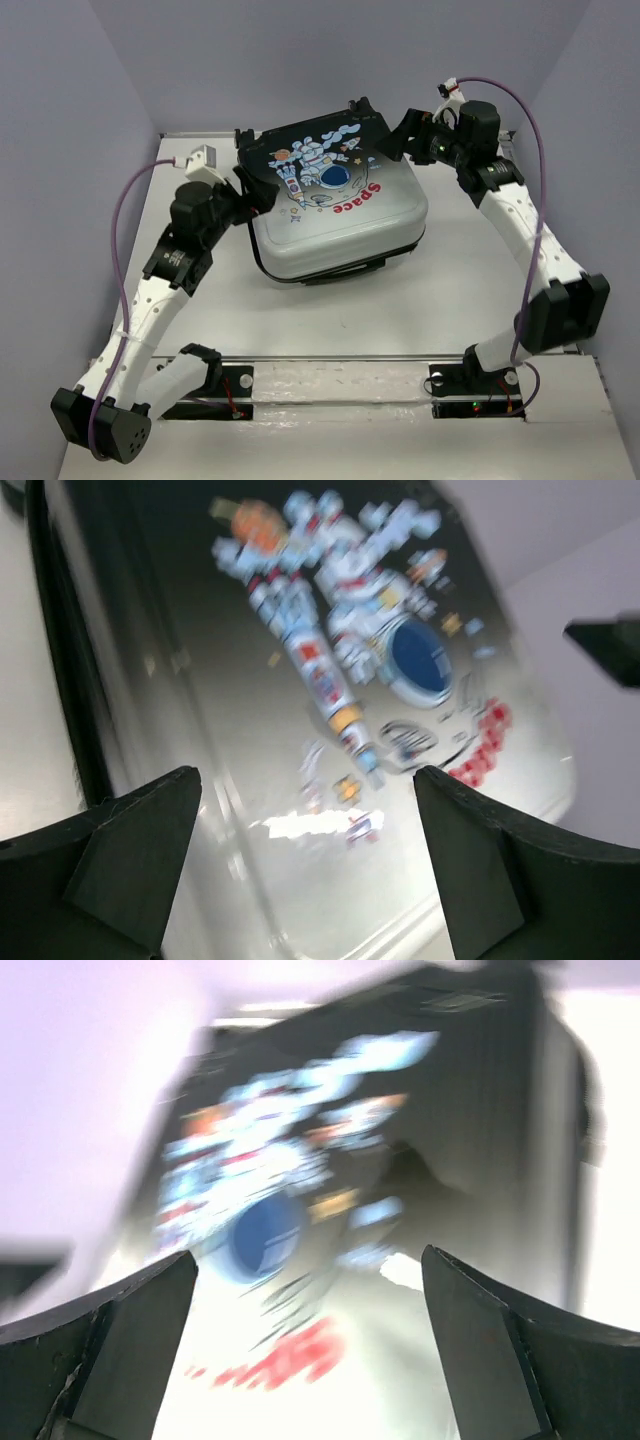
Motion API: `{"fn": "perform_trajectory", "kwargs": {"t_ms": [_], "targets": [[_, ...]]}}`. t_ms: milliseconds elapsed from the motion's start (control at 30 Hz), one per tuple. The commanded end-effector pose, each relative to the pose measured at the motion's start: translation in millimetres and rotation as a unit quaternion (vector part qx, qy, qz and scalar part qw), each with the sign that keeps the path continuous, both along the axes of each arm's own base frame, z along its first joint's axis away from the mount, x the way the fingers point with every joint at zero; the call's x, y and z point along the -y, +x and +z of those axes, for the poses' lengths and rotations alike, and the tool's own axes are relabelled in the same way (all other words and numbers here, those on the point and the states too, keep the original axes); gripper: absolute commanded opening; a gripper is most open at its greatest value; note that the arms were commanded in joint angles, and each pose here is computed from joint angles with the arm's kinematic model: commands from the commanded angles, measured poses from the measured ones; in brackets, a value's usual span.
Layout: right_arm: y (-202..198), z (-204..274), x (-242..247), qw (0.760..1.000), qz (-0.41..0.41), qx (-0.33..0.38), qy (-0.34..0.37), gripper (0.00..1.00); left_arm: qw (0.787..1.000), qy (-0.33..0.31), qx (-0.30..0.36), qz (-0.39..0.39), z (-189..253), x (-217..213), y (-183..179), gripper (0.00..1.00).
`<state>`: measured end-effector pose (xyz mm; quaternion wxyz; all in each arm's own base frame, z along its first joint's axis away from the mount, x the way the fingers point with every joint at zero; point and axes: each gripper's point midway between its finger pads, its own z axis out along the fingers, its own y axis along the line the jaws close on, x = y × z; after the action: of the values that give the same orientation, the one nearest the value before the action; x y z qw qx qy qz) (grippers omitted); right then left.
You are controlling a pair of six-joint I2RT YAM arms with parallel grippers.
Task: Pack the luggage
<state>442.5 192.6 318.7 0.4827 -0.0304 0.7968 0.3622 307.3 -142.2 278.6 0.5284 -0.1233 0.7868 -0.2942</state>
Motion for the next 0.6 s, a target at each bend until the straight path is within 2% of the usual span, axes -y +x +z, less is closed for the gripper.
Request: {"fn": "perform_trajectory", "kwargs": {"t_ms": [0,33,133,233,267,300,367,433,467,500,567], "targets": [[-116.2,115.0,-14.8,0.981,0.101,0.165,0.025,1.00,0.993,-0.010,0.120,-0.012,102.0,-10.6,13.6,0.99],[-126.2,97.9,-13.7,0.982,0.108,0.152,0.024,1.00,0.993,-0.007,0.118,0.003,102.7,-24.1,22.2,0.99],[-153.5,93.8,-2.5,0.981,0.096,0.166,0.024,0.99,0.995,-0.009,0.093,0.036,91.9,-44.4,47.9,0.99],[-165.1,63.5,0.2,0.984,0.099,0.145,0.018,0.92,0.996,-0.027,0.071,0.050,77.5,-55.7,83.2,0.99],[-166.1,47.2,-0.3,0.987,0.102,0.126,0.016,0.91,0.995,-0.033,0.075,0.058,87.7,-67.2,96.3,0.99],[-168.4,41.6,-0.7,0.987,0.106,0.121,0.016,0.91,0.997,-0.038,0.039,0.054,62.9,-69.3,119.9,0.99],[-173.7,23.6,-1.8,0.988,0.115,0.104,0.014,0.92,0.997,-0.064,0.019,0.035,51.6,-76.2,157.1,0.99],[-177.8,15.1,-1.5,0.988,0.121,0.100,0.010,0.94,0.996,-0.089,0.011,-0.003,48.2,-70.3,173.8,0.99],[-180.6,13.4,-0.7,0.987,0.122,0.104,0.008,0.95,0.995,-0.100,0.022,-0.008,60.0,-71.3,184.4,0.99],[-182.3,4.0,-0.9,0.988,0.126,0.095,0.005,0.96,0.994,-0.108,0.004,-0.018,42.8,-71.7,198.9,0.99],[-185.1,-1.5,-0.7,0.987,0.130,0.092,0.002,0.96,0.993,-0.118,0.009,-0.025,47.8,-73.7,216.2,0.99]]}}
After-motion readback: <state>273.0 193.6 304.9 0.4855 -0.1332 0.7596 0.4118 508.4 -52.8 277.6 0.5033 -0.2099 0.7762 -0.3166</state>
